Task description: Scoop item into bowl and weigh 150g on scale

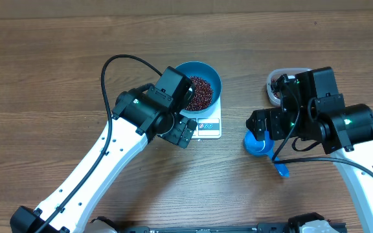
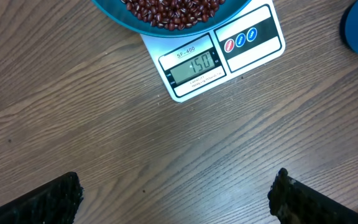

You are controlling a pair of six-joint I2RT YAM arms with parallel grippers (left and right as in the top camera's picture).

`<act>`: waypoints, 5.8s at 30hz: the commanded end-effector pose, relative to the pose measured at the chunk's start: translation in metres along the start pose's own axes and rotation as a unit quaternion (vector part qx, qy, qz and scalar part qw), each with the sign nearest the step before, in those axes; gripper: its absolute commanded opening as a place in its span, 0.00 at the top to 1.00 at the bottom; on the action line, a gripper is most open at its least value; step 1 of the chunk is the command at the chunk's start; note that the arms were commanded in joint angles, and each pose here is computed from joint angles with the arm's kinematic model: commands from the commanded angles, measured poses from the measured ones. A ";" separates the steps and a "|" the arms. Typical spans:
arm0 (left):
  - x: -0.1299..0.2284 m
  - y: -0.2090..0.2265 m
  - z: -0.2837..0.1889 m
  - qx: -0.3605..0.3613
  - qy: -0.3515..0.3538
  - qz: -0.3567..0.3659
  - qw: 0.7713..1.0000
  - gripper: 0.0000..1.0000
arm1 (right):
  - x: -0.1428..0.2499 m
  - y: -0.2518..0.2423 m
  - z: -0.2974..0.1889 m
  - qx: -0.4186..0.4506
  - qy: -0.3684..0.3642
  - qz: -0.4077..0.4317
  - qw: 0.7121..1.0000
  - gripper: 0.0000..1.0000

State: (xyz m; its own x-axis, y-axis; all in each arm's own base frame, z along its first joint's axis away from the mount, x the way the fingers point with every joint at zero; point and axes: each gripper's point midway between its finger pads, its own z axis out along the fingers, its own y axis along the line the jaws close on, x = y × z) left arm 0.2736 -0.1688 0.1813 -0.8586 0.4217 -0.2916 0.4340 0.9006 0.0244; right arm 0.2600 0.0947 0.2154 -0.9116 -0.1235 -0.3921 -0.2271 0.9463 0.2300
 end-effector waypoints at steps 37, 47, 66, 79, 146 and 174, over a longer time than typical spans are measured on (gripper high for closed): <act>0.095 0.082 -0.009 0.070 -0.497 -0.311 0.807 0.00 | -0.007 0.002 -0.009 0.003 -0.018 -0.008 1.000 0.00; 0.105 0.145 -0.003 -0.025 -0.576 -0.375 0.726 0.00 | -0.007 0.002 -0.009 0.003 -0.018 -0.008 1.000 0.00; 0.117 0.167 -0.005 -0.165 -0.555 -0.249 0.776 0.00 | -0.007 0.002 -0.009 0.003 -0.018 -0.008 1.000 0.00; 0.117 0.167 -0.005 -0.165 -0.555 -0.249 0.776 0.00 | -0.007 0.002 -0.009 0.003 -0.018 -0.008 1.000 0.00; 0.117 0.167 -0.005 -0.165 -0.555 -0.249 0.776 0.00 | 0.040 -0.060 0.018 0.045 -0.544 0.006 0.838 0.00; 0.117 0.167 -0.005 -0.165 -0.555 -0.249 0.776 0.01 | 0.040 -0.059 0.018 0.045 -0.544 0.006 0.838 0.00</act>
State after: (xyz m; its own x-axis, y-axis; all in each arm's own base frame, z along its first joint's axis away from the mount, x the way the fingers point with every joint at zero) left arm 0.2442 0.0313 0.1569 -0.0546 -0.1884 -0.9806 -0.1310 0.9749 -0.1800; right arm 0.2431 0.0413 0.1714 -0.0606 0.1912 -0.9797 -0.1603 0.9669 0.1986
